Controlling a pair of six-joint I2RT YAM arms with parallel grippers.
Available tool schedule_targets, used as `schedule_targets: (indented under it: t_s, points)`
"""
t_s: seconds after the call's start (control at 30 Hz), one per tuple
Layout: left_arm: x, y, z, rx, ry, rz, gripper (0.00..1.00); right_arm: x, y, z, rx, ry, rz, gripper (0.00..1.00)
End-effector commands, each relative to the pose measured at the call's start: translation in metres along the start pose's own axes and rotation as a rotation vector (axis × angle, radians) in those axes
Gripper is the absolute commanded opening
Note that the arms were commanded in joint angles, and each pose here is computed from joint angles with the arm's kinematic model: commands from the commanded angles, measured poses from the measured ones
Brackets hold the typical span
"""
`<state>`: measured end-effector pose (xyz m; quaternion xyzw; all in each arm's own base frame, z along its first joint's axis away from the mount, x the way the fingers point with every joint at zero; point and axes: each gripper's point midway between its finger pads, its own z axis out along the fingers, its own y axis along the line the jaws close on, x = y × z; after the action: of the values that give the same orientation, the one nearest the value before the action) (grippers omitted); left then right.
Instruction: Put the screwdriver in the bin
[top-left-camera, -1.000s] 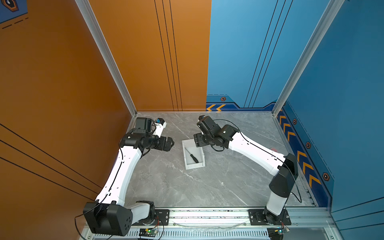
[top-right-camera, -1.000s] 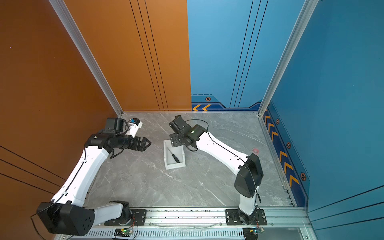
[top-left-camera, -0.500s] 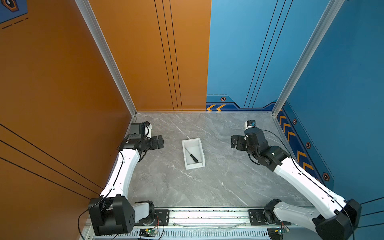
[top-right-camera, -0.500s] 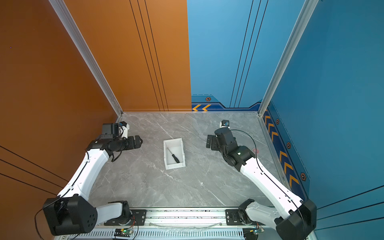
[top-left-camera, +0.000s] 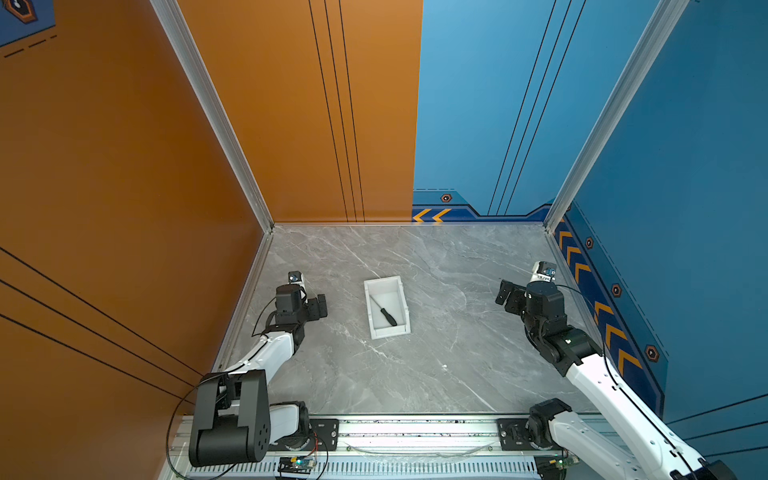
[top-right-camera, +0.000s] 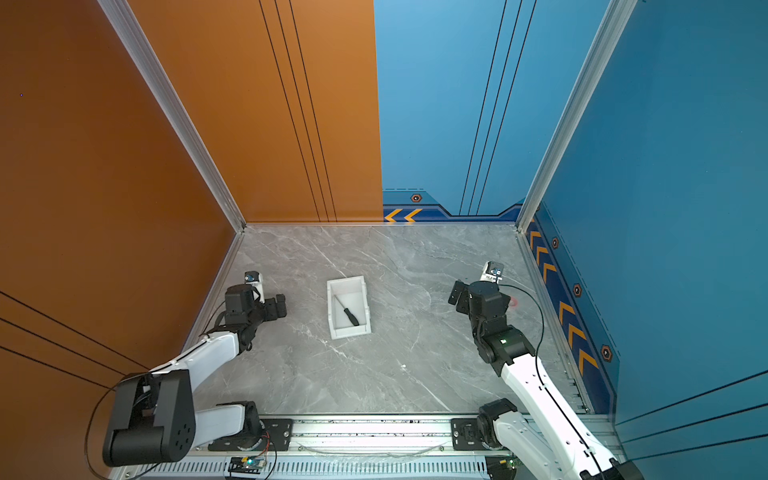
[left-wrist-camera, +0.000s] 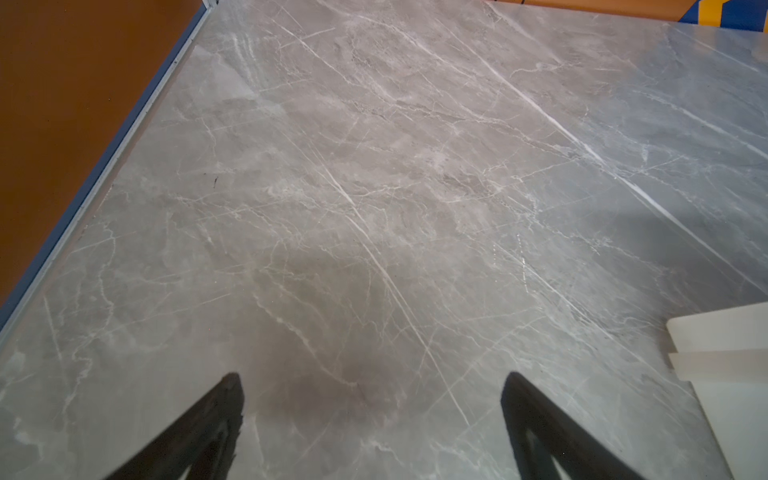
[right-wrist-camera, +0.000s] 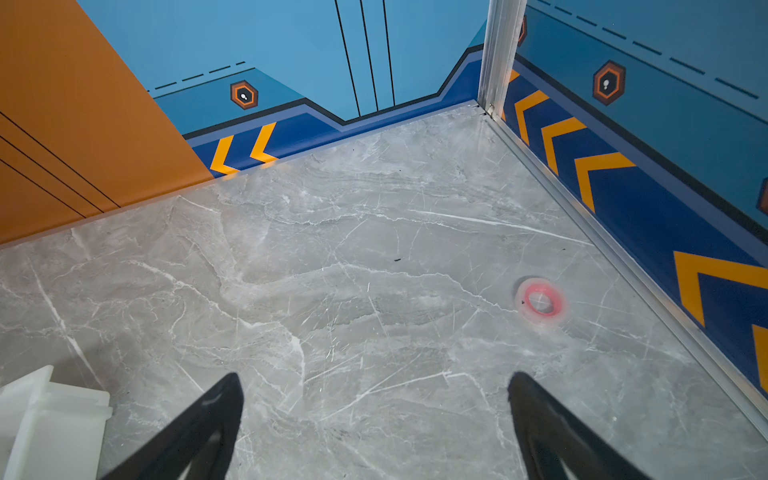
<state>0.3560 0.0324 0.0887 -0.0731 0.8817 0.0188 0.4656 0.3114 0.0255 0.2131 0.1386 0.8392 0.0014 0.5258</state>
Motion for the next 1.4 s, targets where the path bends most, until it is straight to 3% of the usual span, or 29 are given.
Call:
schedule_targets:
  t_s: [0.0,0.13,0.37,0.43,0.57,0.93,1.13,1.37]
  points:
    - [-0.039,-0.007,-0.003,0.01,-0.245,0.038,0.98,0.001,-0.009,0.009,0.05,-0.043,-0.059,1.0]
    - [-0.037,-0.011,-0.001,0.015,-0.306,0.025,0.98,0.0,-0.012,0.013,0.056,-0.112,-0.073,1.0]
    - [-0.018,-0.018,0.01,0.042,-0.346,0.052,0.98,0.011,-0.009,0.025,0.036,-0.11,-0.139,1.0]
    - [-0.019,-0.025,0.005,0.062,-0.413,0.076,0.98,0.013,-0.013,0.026,0.055,-0.12,-0.161,1.0]
    - [-0.015,-0.038,-0.002,0.075,-0.43,0.144,0.98,0.017,-0.027,0.031,0.084,-0.154,-0.165,1.0]
    - [-0.019,-0.03,0.008,0.036,-0.392,0.118,0.98,0.038,-0.062,0.076,0.097,-0.168,-0.1,1.0]
    - [-0.021,-0.016,0.023,-0.01,-0.309,0.063,0.98,0.043,-0.051,0.11,0.033,-0.127,-0.112,1.0]
    - [-0.021,-0.015,0.024,-0.012,-0.301,0.058,0.98,0.062,-0.04,0.134,-0.05,-0.091,-0.157,1.0]
